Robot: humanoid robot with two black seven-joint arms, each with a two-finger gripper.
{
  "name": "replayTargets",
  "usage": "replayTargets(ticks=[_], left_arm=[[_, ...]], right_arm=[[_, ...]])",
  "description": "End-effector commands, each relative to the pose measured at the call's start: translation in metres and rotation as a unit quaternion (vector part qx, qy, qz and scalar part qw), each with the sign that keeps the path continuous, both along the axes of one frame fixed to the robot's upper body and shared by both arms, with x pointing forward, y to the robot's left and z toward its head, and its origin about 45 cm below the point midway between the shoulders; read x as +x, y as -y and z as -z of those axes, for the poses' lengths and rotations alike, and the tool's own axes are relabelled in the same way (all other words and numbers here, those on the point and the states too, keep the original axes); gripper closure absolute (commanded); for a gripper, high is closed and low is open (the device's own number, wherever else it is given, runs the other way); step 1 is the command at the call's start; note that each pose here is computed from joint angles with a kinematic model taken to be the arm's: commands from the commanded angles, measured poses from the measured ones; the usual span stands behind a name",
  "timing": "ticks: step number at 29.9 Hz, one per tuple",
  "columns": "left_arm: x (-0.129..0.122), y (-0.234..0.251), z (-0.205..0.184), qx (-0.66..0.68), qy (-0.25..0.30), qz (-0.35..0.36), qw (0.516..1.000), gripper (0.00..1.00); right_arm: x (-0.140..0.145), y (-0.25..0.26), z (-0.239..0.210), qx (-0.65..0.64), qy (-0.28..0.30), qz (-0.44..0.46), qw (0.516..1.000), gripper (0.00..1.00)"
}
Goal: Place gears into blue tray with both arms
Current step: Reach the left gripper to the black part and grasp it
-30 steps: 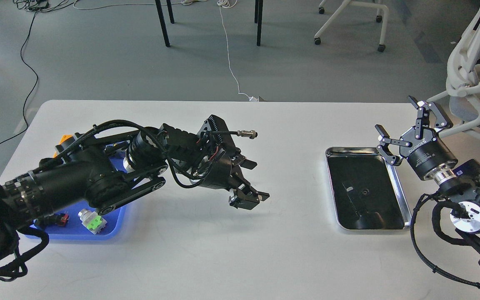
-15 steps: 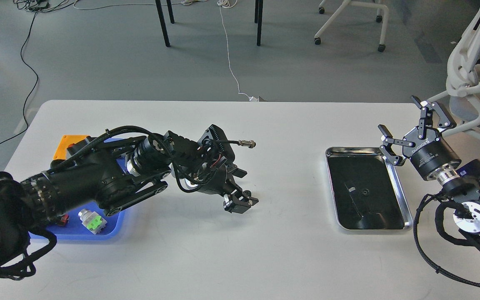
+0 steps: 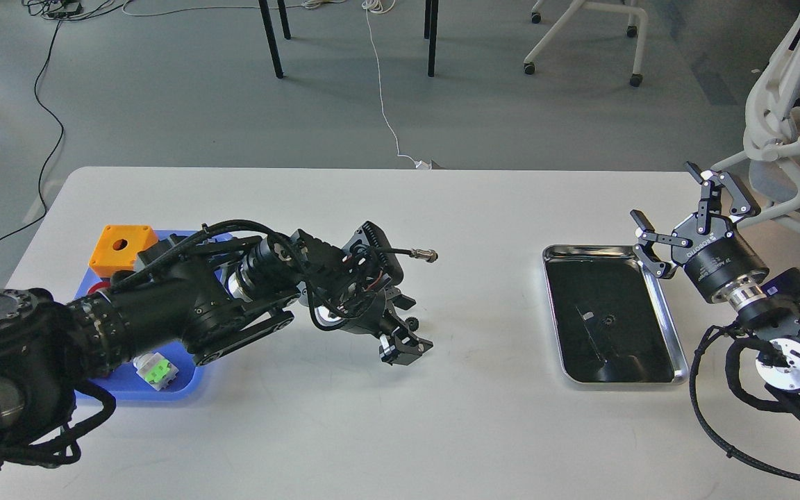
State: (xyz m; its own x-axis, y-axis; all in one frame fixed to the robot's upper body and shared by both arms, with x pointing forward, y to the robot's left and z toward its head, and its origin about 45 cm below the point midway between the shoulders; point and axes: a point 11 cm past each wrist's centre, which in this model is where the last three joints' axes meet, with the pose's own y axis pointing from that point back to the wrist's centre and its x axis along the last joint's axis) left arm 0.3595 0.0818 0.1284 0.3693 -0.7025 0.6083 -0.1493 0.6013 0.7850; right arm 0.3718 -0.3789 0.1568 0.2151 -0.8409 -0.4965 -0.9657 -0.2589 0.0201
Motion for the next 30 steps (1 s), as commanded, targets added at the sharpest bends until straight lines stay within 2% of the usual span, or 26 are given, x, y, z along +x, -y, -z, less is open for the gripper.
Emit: replayTargets(ticks=[1,9,12,15,18,22,30], left_arm=[[0.001,0.004,0.003,0.001,-0.001,-0.001,1.0,0.26],[0.003,-0.002,0.006,0.006,-0.002,-0.011,1.0,0.3],[0.004,-0.004,0.006,0.007,-0.001,-0.013,1.0,0.4],[0.004,-0.006,0.007,0.008,-0.002,-0.014,1.0,0.42],[0.005,-0.009,0.007,0.009,-0.002,-0.017,1.0,0.52],[0.005,-0.01,0.008,0.01,-0.002,-0.017,1.0,0.6],[0.004,-0.006,0.008,0.008,-0.003,-0.014,1.0,0.61]], right_arm=[[0.0,0.0,0.0,0.0,0.0,-0.001,1.0,0.01],[-0.001,0.0,0.0,0.001,0.0,-0.001,1.0,0.01],[-0.001,0.0,0.001,0.0,-0.001,0.0,1.0,0.01],[-0.001,0.0,0.0,0.001,0.0,-0.001,1.0,0.01],[-0.001,0.0,0.001,0.001,-0.001,-0.001,1.0,0.01],[-0.003,0.0,0.003,0.001,-0.003,0.0,1.0,0.01],[-0.004,0.001,0.005,0.001,-0.006,0.001,1.0,0.01]])
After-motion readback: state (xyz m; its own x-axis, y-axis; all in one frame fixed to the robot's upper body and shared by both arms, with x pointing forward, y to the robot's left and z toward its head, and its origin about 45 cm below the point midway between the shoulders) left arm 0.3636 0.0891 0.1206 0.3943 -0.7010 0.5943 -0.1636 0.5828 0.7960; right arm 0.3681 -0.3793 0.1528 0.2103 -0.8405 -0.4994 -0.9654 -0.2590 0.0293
